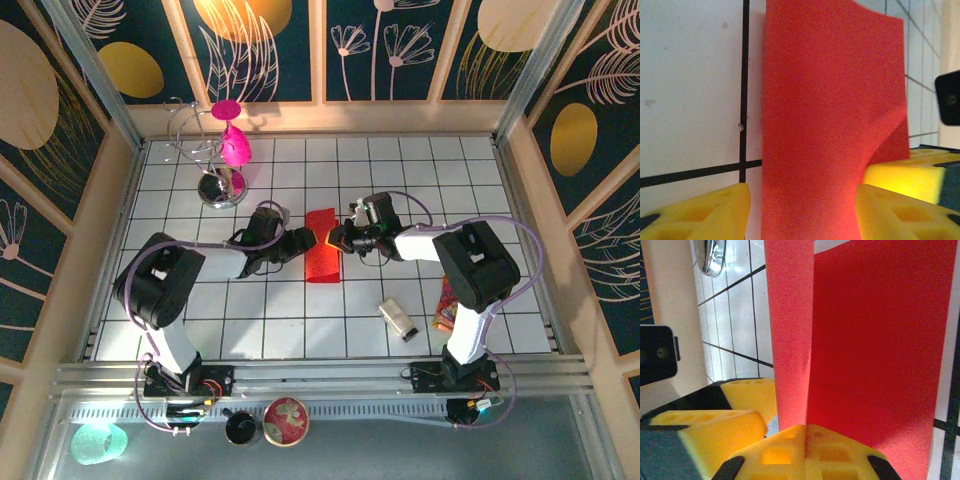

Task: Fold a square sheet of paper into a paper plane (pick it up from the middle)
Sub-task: First fold in half a square sheet of paper at the center of the table.

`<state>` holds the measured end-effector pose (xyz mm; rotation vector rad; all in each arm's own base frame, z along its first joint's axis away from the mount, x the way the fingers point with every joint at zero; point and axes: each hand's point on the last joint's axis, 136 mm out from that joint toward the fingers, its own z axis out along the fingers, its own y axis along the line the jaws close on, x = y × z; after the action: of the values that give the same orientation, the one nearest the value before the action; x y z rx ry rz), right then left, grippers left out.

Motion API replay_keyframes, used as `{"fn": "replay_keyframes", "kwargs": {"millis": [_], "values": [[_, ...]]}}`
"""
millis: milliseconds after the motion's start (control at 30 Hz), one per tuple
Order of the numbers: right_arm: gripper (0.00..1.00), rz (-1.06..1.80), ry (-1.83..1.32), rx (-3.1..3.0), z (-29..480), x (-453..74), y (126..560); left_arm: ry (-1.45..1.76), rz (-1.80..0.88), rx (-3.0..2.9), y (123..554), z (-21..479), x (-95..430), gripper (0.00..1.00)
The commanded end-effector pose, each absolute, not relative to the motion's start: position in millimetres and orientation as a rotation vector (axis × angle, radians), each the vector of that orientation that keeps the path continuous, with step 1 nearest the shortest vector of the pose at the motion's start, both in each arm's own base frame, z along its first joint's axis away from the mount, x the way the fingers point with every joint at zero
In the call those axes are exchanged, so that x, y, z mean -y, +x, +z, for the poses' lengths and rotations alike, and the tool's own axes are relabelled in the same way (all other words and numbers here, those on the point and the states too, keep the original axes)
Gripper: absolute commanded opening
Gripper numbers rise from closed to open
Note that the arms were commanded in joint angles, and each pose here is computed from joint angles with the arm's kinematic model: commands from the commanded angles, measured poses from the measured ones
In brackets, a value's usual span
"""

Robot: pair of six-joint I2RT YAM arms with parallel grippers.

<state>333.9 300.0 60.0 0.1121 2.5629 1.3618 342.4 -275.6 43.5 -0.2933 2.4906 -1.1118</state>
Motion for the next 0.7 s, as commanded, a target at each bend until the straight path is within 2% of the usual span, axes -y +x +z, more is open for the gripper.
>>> {"fn": "replay_keyframes", "kwargs": {"millis": [0, 233, 433, 567, 667], "values": [[0.0, 1.354, 0.112, -2.572, 55.6, -295.8, 333.7, -0.264, -1.07, -2.518, 348.5, 41.1, 279.3, 0.55], [0.0, 1.374, 0.132, -2.574, 52.1, -294.4, 333.0, -0.246, -1.078, -2.562, 346.5, 29.1, 287.9, 0.49], [0.02, 1.399, 0.135, -2.575, 51.6, -296.7, 332.6, -0.241, -1.018, -2.612, 343.3, 16.5, 284.4, 0.49], [0.04, 1.394, 0.15, -2.582, 50.4, -295.3, 331.1, -0.249, -0.958, -2.659, 340.2, 3.3, 279.0, 0.47], [0.1, 1.367, 0.173, -2.582, 51.6, -290.6, 331.4, -0.244, -0.867, -2.713, 336.5, -11.1, 271.7, 0.43]]}}
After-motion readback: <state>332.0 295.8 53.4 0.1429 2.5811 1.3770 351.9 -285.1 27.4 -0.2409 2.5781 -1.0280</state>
